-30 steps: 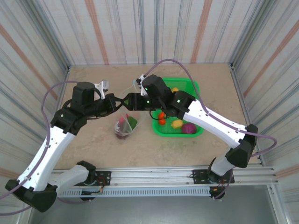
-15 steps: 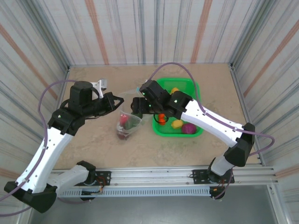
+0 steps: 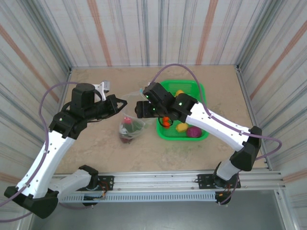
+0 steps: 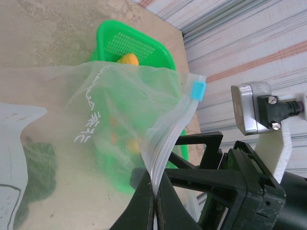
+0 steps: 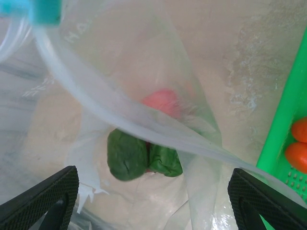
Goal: Place the food in the zip-top bag and seal the zipper
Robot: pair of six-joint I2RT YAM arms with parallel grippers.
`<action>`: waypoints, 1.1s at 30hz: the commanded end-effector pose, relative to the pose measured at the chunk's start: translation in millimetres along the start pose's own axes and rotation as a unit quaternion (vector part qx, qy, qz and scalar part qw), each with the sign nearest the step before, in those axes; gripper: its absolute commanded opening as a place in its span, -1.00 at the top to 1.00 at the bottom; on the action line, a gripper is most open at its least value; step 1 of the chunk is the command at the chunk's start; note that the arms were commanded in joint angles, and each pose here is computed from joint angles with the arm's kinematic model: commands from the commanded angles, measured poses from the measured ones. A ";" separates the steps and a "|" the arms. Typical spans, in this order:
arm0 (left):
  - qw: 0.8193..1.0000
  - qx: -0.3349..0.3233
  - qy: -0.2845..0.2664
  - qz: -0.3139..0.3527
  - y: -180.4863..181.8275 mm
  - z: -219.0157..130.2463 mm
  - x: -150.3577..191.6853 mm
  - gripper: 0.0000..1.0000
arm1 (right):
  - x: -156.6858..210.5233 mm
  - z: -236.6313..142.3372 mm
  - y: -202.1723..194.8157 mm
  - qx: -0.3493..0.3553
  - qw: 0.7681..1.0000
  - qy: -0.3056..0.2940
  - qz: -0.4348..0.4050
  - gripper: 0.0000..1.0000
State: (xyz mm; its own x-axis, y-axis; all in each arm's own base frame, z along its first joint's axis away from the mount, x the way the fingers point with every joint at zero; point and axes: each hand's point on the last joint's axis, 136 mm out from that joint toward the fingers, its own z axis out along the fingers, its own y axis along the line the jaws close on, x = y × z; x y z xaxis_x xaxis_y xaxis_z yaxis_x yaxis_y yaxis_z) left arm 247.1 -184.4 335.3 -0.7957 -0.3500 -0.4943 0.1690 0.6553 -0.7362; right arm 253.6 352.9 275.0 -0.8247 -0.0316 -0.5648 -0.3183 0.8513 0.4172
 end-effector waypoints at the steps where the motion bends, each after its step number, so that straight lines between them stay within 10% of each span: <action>1: 1.000 0.014 -0.011 0.019 -8.2 -5.3 -2.9 1.00 | -18.0 -28.5 20.6 -0.043 0.998 -0.022 -0.029 -0.63; 9: 1.000 0.008 -0.011 0.020 -3.1 -3.3 -1.2 1.00 | -56.9 -92.5 26.0 -0.126 0.988 -0.085 -0.015 -0.52; 16: 0.999 0.012 -0.008 0.035 -4.8 -5.6 1.4 1.00 | -56.3 -95.4 -69.6 -0.026 0.994 -0.105 0.033 -0.50; 33: 0.998 0.008 0.010 0.058 -0.1 0.6 7.7 1.00 | 95.9 -5.5 -211.2 0.209 0.963 0.171 0.013 -0.68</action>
State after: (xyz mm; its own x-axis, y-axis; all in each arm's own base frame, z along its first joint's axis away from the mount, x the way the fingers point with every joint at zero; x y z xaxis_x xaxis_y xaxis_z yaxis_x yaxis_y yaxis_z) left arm 243.9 -183.2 331.4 -0.7833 -0.2938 -0.5478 0.2289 0.6829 -0.6937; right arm 244.9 179.5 153.3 -0.9508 -0.0558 -0.3049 -0.1066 0.9825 0.1526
